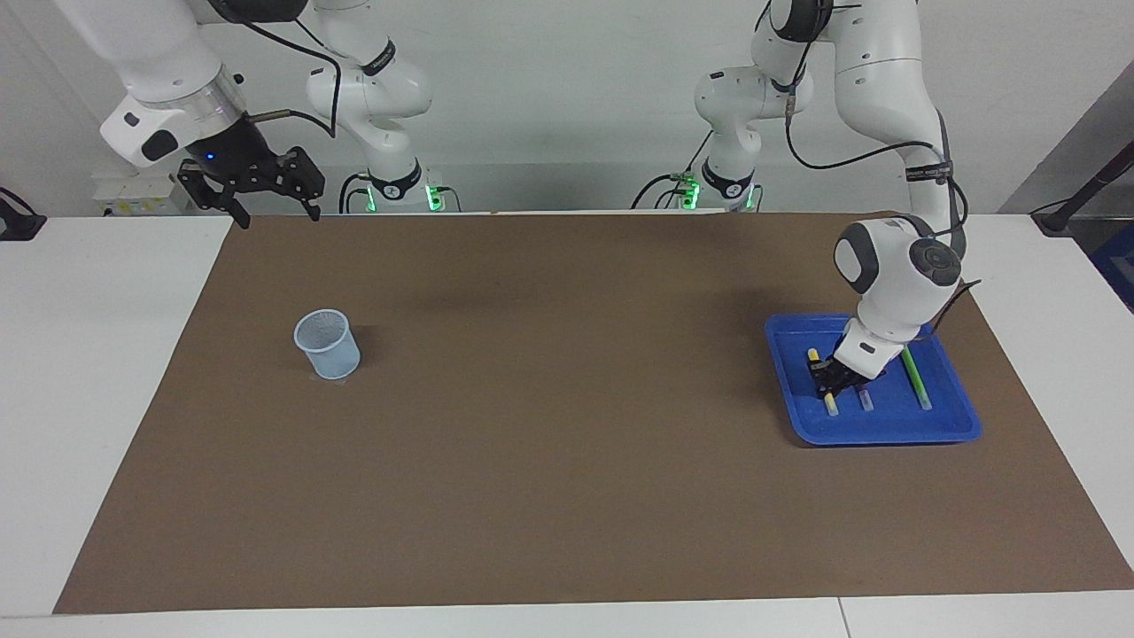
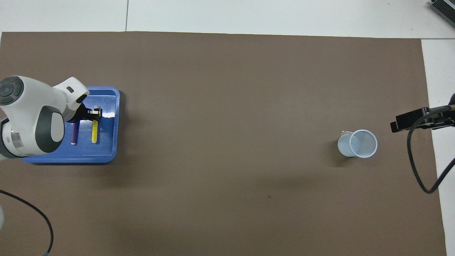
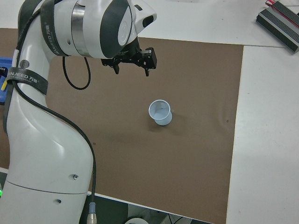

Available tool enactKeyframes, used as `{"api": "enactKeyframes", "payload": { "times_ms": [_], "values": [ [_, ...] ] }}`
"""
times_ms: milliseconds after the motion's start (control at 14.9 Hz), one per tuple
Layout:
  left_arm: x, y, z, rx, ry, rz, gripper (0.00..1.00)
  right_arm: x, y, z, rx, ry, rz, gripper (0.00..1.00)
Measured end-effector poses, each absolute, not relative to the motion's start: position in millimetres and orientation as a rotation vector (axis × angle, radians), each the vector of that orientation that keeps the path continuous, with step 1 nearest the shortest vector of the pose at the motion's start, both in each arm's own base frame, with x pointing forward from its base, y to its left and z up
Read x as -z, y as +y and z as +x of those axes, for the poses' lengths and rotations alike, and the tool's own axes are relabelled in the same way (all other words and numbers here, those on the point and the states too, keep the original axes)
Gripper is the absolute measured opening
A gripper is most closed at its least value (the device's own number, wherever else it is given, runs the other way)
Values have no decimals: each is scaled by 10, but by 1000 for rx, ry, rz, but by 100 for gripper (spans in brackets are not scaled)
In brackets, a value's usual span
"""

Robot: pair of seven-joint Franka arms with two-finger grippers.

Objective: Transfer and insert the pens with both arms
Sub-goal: 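Lift the yellow pen with the left gripper while the right gripper approaches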

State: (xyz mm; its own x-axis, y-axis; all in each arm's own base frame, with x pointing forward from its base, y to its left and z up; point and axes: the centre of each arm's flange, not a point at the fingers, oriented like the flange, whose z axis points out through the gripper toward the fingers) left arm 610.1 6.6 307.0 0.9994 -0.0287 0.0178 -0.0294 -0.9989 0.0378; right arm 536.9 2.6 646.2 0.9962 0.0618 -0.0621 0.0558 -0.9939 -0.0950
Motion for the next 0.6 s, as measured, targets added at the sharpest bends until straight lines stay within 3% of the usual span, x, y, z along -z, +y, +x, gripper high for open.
{"api": "enactKeyframes", "payload": {
  "times_ms": [605],
  "values": [
    [-3899,-296,6192,121,201,3089,17,-6391,145,5352,-125,14,-2947,100]
  ]
}}
